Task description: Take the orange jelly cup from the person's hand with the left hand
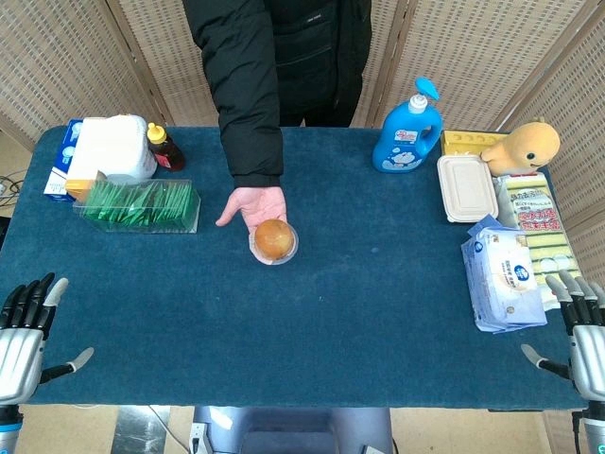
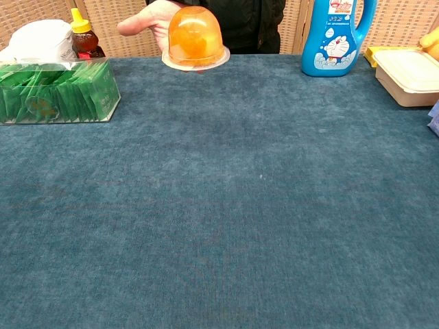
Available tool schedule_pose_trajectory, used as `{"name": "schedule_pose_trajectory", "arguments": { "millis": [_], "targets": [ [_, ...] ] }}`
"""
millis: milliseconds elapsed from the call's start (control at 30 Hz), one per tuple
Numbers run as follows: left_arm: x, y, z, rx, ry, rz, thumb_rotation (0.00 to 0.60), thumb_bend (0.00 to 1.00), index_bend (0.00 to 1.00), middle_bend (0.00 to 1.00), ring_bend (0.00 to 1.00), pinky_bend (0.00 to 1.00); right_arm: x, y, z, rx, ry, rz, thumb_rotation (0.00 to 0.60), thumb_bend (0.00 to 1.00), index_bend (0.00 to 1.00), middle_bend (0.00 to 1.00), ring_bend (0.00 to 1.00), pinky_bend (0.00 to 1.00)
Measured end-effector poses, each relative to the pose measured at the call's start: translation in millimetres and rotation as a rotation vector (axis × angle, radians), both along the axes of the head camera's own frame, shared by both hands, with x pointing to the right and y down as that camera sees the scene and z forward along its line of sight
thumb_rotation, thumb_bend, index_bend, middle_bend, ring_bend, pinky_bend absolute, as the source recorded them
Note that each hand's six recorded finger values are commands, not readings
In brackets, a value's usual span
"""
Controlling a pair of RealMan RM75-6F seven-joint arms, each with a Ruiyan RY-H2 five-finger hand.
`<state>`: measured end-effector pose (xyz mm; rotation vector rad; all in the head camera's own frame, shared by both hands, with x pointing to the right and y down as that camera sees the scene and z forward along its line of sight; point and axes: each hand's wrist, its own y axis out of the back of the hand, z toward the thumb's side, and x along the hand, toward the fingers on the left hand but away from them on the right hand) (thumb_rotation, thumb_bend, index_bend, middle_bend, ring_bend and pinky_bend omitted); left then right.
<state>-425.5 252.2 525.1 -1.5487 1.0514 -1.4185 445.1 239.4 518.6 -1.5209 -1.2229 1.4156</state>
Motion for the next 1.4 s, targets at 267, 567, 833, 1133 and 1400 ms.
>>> {"name": "schedule_pose_trajectory", "arguments": {
  "millis": [267,567,833,1133,1400],
  "targets": [
    [6,-3,5,-0.027,0.027,0.005,0.600,0.06,0.00,0.00,0.00,0.04,2,0,-4,0.012,-0.006,0.009,0.600,0.13,0.09,0.01,0.00,0.00],
    [73,-47,-17,-0.027,0.151,0.147,0.600,0.06,0.00,0.00,0.00,0.04,3,-1,-4,0.011,-0.009,0.009,0.600,0.13,0.09,0.01,0.00,0.00],
    [160,-125,-25,-0.053,0.209,0.314,0.600,0.10,0.00,0.00,0.00,0.06,7,-3,-3,0.007,-0.013,0.021,0.600,0.13,0.09,0.01,0.00,0.00],
    [241,-175,3,-0.141,0.140,0.400,0.600,0.12,0.00,0.00,0.00,0.10,12,-5,-5,0.011,-0.024,0.034,0.600,0.13,0.09,0.01,0.00,0.00],
    [288,-202,22,-0.104,0.079,0.427,0.600,0.12,0.00,0.00,0.00,0.10,15,-6,-3,0.005,-0.024,0.045,0.600,0.13,0.09,0.01,0.00,0.00]
  ]
}}
